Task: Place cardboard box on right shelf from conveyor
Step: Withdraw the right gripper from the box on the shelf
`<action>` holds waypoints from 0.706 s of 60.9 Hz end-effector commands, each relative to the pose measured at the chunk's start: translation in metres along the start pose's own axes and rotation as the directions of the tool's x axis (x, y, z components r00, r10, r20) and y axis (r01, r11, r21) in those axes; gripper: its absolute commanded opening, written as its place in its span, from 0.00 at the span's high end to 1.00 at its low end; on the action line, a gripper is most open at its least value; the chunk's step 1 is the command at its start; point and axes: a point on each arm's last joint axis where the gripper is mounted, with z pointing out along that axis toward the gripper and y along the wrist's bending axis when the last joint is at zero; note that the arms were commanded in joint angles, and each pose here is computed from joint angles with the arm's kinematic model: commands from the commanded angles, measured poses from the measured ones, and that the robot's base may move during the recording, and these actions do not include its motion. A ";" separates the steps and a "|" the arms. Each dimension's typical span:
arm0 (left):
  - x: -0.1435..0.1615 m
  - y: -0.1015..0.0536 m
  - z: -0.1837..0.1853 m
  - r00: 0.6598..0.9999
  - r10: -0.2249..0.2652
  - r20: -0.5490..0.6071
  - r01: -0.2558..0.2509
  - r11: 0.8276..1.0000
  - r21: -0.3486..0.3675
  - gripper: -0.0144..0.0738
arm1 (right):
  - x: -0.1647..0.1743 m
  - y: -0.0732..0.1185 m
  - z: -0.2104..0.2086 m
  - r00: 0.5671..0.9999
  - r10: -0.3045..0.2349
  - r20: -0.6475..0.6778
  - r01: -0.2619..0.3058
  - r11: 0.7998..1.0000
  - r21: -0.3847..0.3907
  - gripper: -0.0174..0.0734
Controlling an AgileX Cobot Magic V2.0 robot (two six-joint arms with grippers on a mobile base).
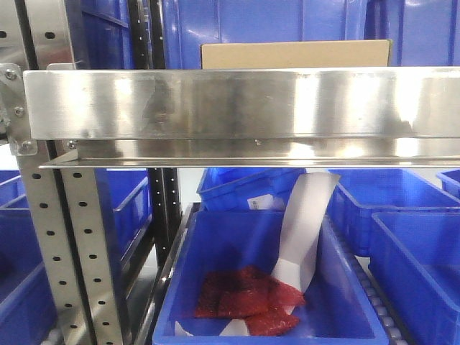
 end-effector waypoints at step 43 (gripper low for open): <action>-0.006 0.000 0.000 0.996 -0.008 0.083 0.008 1.000 -0.002 0.97 | 0.041 -0.004 -0.005 0.997 -0.009 0.070 0.009 1.000 0.003 0.75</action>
